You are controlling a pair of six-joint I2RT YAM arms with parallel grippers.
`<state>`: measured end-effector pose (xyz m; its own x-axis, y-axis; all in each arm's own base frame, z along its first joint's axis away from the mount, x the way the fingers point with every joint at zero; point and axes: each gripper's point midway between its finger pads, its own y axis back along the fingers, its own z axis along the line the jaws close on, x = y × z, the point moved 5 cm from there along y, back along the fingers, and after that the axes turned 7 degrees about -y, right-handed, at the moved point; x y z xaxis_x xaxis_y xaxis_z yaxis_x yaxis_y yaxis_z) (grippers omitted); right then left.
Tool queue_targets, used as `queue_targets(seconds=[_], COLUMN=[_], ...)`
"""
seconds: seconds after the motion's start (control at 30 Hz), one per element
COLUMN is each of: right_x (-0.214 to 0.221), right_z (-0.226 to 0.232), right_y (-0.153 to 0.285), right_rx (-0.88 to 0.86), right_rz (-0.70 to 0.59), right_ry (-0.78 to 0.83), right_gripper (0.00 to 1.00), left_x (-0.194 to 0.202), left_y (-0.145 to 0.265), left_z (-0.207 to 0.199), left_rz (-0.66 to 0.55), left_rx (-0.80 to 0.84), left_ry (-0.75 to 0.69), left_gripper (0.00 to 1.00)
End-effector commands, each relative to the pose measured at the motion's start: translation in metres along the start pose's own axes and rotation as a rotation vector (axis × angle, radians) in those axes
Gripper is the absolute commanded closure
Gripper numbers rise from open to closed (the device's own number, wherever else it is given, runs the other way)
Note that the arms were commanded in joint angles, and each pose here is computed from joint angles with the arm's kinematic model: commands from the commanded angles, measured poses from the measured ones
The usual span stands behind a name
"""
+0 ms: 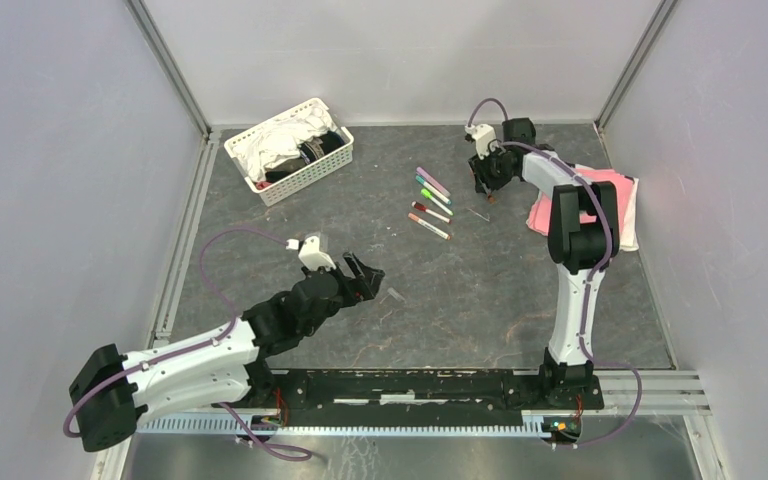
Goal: Insert the pens into the pen caps
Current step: Pick up the pen from the center of the board.
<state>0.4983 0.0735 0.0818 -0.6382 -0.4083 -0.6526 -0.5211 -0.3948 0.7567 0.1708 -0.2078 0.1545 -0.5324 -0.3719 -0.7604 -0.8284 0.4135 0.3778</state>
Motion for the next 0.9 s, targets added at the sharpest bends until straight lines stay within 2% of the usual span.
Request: queue_targets(seconds=[0.0, 0.3, 0.57, 0.63, 0.67, 0.73, 0.87], right_x=[0.003, 0.024, 0.049, 0.051, 0.045, 0.042, 0.044], right_z=[-0.013, -0.018, -0.014, -0.009, -0.002, 0.006, 0.024], right_y=[-0.004, -0.015, -0.012, -0.005, 0.014, 0.029, 0.054], right_rx=[0.075, 0.114, 0.114, 0.081, 0.027, -0.021, -0.105], right_rz=[0.043, 0.126, 0.184, 0.152, 0.049, -0.017, -0.105], right_ry=[-0.034, -0.01, 0.009, -0.024, -0.098, -0.14, -0.203], right_gripper=[0.59, 0.74, 1.0, 1.0, 1.0, 1.0, 1.0], left_x=[-0.004, -0.006, -0.005, -0.004, -0.001, -0.002, -0.002], left_y=[0.0, -0.004, -0.004, -0.004, -0.002, -0.001, 0.0], left_z=[0.007, 0.002, -0.004, -0.008, -0.016, -0.022, -0.029], left_rz=[-0.037, -0.035, -0.023, -0.02, -0.019, -0.037, -0.057], left_rx=[-0.034, -0.036, 0.001, 0.04, 0.118, 0.174, 0.244], left_ry=[-0.029, -0.046, -0.037, -0.02, 0.015, 0.044, 0.079], left_gripper=[0.07, 0.08, 0.08, 0.08, 0.07, 0.07, 0.07])
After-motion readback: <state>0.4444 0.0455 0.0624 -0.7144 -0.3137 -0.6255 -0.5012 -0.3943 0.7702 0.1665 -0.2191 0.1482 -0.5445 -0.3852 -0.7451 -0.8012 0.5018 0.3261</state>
